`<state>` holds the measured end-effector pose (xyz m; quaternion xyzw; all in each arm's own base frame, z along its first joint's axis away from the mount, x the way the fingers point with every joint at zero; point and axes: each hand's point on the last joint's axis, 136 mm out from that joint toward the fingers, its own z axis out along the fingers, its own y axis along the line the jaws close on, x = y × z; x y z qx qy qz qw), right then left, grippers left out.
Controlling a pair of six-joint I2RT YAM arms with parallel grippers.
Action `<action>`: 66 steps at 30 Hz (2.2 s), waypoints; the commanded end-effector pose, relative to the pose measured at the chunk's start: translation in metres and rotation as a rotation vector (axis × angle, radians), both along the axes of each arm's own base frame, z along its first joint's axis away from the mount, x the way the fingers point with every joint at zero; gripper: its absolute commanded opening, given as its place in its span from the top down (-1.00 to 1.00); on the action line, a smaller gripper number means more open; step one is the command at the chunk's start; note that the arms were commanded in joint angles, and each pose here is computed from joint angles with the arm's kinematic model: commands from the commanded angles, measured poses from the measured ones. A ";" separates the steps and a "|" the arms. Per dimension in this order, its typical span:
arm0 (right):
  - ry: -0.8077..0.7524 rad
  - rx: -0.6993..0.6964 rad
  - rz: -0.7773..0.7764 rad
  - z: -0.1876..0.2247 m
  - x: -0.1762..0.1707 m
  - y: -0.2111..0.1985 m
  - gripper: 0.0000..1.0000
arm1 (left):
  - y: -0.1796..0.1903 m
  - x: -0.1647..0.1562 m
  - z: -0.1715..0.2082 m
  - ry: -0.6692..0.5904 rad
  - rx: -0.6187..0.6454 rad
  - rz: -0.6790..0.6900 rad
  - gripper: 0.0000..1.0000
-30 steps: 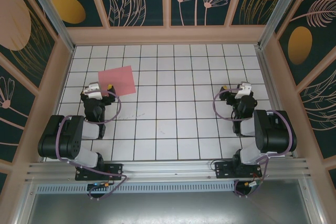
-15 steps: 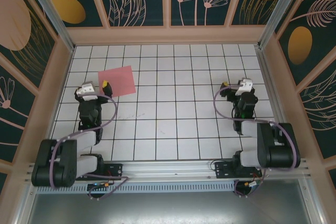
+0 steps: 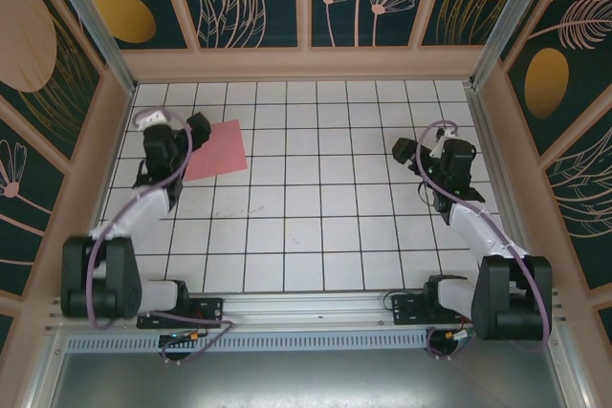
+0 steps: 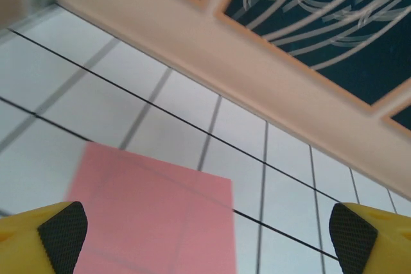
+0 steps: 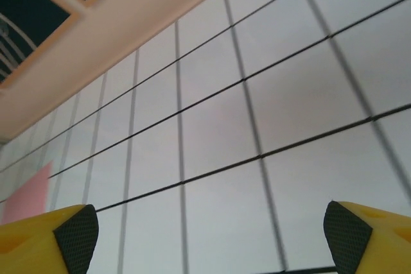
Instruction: Fold a paper plane with a square sheet of paper (pick it up from the middle)
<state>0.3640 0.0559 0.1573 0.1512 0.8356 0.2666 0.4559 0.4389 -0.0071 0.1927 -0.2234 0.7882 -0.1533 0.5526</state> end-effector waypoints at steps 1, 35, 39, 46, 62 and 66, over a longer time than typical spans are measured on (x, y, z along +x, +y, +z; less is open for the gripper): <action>0.026 0.113 0.107 0.008 -0.012 0.031 -0.88 | -0.026 0.020 -0.035 0.167 -0.112 -0.112 -0.97; 0.307 0.040 0.139 -0.076 -0.038 0.086 -0.91 | -0.101 -0.007 -0.169 0.608 -0.450 -0.225 -0.97; 0.329 0.023 0.163 -0.080 -0.045 0.101 -0.91 | -0.145 -0.035 -0.164 0.591 -0.592 -0.256 -0.97; 0.356 0.026 0.186 -0.084 -0.064 0.120 -0.89 | -0.215 -0.069 -0.148 0.566 -0.707 -0.306 -0.98; 0.303 0.192 0.430 -0.041 -0.079 0.247 -0.53 | -0.141 -0.081 -0.043 0.291 -0.320 -0.098 -0.98; 0.366 0.176 0.495 -0.055 -0.091 0.293 -0.45 | -0.103 -0.096 -0.038 0.246 -0.254 -0.008 -0.98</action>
